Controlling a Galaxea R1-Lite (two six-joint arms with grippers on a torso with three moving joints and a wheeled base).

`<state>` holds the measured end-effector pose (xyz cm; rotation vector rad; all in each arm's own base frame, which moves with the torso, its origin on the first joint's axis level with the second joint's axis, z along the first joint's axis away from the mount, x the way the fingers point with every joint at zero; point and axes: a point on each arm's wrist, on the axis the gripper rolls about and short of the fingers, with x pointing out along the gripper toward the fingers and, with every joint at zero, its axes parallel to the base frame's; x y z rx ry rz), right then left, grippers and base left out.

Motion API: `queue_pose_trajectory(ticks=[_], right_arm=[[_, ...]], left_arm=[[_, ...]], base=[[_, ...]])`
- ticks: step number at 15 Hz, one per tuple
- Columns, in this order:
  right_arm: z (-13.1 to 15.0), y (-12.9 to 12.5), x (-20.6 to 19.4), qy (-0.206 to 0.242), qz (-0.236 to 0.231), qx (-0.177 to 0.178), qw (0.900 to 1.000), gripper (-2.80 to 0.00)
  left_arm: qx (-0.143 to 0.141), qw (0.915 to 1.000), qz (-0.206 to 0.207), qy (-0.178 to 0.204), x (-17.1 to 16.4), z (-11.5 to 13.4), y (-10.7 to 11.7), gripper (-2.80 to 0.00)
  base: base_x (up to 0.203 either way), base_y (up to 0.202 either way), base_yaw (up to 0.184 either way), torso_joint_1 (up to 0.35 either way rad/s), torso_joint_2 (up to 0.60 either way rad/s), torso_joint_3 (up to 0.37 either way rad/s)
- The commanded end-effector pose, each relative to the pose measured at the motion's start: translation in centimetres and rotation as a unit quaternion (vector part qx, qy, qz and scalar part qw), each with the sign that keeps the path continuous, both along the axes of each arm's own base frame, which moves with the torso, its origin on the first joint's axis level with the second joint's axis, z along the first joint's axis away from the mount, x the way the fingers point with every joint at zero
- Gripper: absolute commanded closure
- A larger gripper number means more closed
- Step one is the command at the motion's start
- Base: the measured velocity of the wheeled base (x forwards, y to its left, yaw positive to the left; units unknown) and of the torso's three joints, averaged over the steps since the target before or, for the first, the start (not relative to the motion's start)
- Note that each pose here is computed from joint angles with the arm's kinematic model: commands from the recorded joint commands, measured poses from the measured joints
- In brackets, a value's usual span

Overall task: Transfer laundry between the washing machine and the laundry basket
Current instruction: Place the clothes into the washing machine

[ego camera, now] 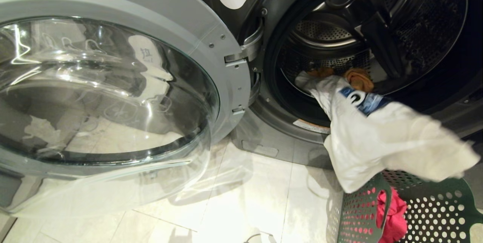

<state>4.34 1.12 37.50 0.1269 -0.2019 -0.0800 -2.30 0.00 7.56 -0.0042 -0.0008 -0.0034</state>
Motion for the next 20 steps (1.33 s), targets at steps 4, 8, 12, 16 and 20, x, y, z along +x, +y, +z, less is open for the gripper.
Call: queue_pose_trajectory(ticks=[4, 8, 12, 16, 20], right_arm=[[-1.3, -1.6, -2.5, 0.008, -0.019, 0.001, 1.000, 0.00], [-2.7, -1.2, -1.7, 0.055, -0.019, -0.028, 0.998, 0.00], [-9.7, 1.9, 3.3, 0.213, -0.011, -0.086, 0.973, 0.00], [-15.9, 5.9, 9.6, 0.372, -0.006, -0.112, 0.921, 0.00], [-18.9, 9.8, 16.1, 0.439, -0.030, -0.083, 0.894, 0.00]], left_arm=[[0.000, 1.0000, 0.000, 0.001, 0.0, 0.0, 0.0, 0.00], [0.000, 1.0000, 0.000, 0.001, 0.0, 0.0, 0.0, 0.00], [0.000, 1.0000, 0.000, 0.001, 0.0, 0.0, 0.0, 0.00], [0.000, 1.0000, 0.000, 0.000, 0.0, 0.0, 0.0, 0.00], [0.000, 1.0000, 0.000, 0.001, 0.0, 0.0, 0.0, 0.00]], base=[[0.000, 0.000, 0.000, 0.000, 0.00, 0.000], [0.000, 0.000, 0.000, 0.000, 0.00, 0.000], [0.000, 0.000, 0.000, 0.000, 0.00, 0.000], [0.000, 0.000, 0.000, 0.000, 0.00, 0.000], [0.000, 0.000, 0.000, 0.000, 0.00, 0.000]])
